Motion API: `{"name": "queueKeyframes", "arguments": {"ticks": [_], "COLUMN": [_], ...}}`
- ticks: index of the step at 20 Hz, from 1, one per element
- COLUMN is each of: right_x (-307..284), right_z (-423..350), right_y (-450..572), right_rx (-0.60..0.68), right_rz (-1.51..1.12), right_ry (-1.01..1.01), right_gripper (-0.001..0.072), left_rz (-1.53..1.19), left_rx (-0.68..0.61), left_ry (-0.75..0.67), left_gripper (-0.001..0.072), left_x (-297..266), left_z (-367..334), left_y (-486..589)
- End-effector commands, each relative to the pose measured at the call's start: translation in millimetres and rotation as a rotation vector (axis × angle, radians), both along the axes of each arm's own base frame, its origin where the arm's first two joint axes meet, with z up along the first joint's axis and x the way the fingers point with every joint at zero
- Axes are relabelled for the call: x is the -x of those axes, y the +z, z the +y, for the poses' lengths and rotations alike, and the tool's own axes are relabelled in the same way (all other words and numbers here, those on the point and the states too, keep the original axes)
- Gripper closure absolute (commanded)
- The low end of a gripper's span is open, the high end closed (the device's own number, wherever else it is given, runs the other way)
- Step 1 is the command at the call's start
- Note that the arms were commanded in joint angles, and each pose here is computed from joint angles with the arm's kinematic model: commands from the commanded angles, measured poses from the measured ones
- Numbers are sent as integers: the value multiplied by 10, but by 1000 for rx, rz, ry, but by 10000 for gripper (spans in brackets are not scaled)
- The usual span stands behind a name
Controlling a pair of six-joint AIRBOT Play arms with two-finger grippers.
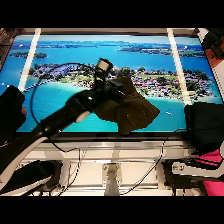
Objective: Fold the clothes and pants, and hang the long-sleeved shirts on hangers.
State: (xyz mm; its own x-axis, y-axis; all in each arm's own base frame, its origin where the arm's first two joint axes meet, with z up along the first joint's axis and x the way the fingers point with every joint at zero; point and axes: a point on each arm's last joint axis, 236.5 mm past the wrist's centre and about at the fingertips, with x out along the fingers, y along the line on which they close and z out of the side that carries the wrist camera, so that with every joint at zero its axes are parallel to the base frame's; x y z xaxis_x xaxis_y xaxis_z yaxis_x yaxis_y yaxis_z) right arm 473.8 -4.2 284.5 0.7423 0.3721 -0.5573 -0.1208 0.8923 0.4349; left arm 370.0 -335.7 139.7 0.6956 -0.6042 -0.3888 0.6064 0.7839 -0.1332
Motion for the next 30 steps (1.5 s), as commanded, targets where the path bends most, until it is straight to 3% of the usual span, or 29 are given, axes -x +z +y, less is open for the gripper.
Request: {"name": "queueKeyframes", "arguments": {"ticks": [1,3,5,7,11,12,13,14,15,21,25,27,28,29,30], "right_x": [100,279,548,918,1266,1223,1136,1054,989,901,859,841,842,846,857], "right_z": [-41,33,167,401,848,824,781,757,736,711,739,758,758,759,762], "right_y": [-807,-1423,-1975,-2447,-2823,-2918,-2980,-2987,-2981,-2970,-2927,-2900,-2899,-2900,-2900], "right_rx": [-2,-52,-111,-206,-460,-454,-438,-437,-434,-444,-469,-485,-485,-484,-484], "right_rz": [250,438,596,737,843,836,810,786,766,752,737,731,731,732,736], "right_ry": [32,74,136,227,298,264,226,199,181,141,138,139,139,140,144], "right_gripper": [692,693,693,694,690,645,473,292,186,157,157,157,158,164,167], "left_rz": [230,346,474,601,775,799,813,827,843,931,944,921,909,893,860], "left_rx": [-158,-225,-202,-70,392,445,448,442,453,640,605,602,606,610,600], "left_ry": [238,319,322,312,469,501,516,527,540,703,669,661,652,643,619], "left_gripper": [693,694,694,694,690,662,487,217,150,153,186,328,530,685,691], "left_x": [-245,-250,-133,-5,-103,-145,-162,-174,-198,-472,-605,-726,-779,-831,-900], "left_z": [995,1484,1731,1837,2148,2203,2231,2229,2199,2011,1760,1699,1679,1671,1659], "left_y": [-517,-861,-1213,-1471,-1563,-1595,-1666,-1757,-1840,-2255,-2383,-2353,-2301,-2238,-2155]}}
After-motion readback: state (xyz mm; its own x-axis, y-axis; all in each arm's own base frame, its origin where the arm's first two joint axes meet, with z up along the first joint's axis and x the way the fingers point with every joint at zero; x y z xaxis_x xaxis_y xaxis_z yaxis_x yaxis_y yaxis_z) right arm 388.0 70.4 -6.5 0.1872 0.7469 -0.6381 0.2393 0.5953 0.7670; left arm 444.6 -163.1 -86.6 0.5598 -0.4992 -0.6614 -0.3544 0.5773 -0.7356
